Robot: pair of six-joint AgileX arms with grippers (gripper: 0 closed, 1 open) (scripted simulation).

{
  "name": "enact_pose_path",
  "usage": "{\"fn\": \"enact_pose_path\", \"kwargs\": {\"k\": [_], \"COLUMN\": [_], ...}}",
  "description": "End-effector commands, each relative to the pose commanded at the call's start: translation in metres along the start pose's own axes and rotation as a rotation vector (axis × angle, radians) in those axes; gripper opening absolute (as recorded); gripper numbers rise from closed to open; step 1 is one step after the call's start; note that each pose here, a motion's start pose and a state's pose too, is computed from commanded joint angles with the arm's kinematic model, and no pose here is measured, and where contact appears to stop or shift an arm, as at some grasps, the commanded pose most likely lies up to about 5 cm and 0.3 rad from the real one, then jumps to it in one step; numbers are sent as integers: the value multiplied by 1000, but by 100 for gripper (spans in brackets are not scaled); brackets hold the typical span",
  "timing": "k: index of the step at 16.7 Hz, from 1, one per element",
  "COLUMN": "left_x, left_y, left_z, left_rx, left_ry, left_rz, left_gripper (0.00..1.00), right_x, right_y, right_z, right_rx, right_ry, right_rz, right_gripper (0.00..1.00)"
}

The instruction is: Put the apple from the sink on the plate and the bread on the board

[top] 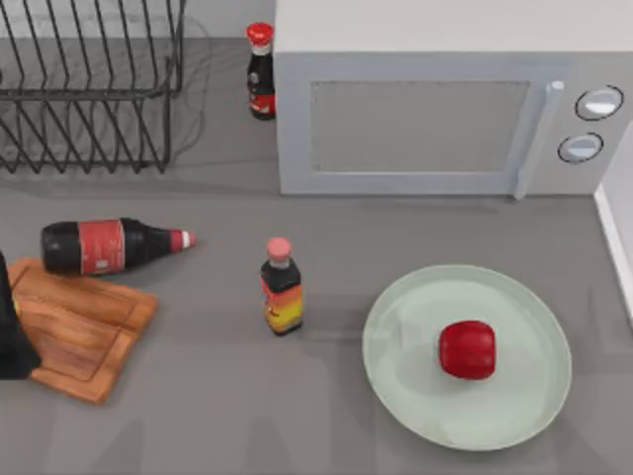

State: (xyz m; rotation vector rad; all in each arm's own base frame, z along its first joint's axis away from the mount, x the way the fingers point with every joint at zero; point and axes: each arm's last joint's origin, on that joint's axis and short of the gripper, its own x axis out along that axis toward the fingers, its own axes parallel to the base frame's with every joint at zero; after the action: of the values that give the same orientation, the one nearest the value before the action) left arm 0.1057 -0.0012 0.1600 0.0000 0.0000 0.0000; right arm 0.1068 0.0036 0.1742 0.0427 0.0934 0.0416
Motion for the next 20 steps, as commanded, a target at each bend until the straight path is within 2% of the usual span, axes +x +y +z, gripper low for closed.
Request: {"fn": "enact_pose_path", "kwargs": {"k": [4, 9, 12, 16, 20], "left_x": [0, 0, 1, 11, 47], "left_y": [0, 0, 1, 4, 10], "left_z": [0, 0, 11, 40, 63], "left_rx": [0, 0, 14, 54, 89], "left_ry": [0, 0, 56, 262, 631], "left_rz": [0, 0, 8, 20, 12], "left_gripper": [100, 100, 100, 100, 100], "right_x": [0, 0, 0, 0, 0], "right_y": [-5, -5, -5, -5, -5], "right_z": [-14, -14, -14, -14, -14], "right_rx": [-43, -43, -43, -43, -43], "right_ry": [-93, -93, -93, -93, -93], "right_rz": [-42, -42, -42, -42, -42], "right_gripper": [100, 100, 100, 100, 100]}}
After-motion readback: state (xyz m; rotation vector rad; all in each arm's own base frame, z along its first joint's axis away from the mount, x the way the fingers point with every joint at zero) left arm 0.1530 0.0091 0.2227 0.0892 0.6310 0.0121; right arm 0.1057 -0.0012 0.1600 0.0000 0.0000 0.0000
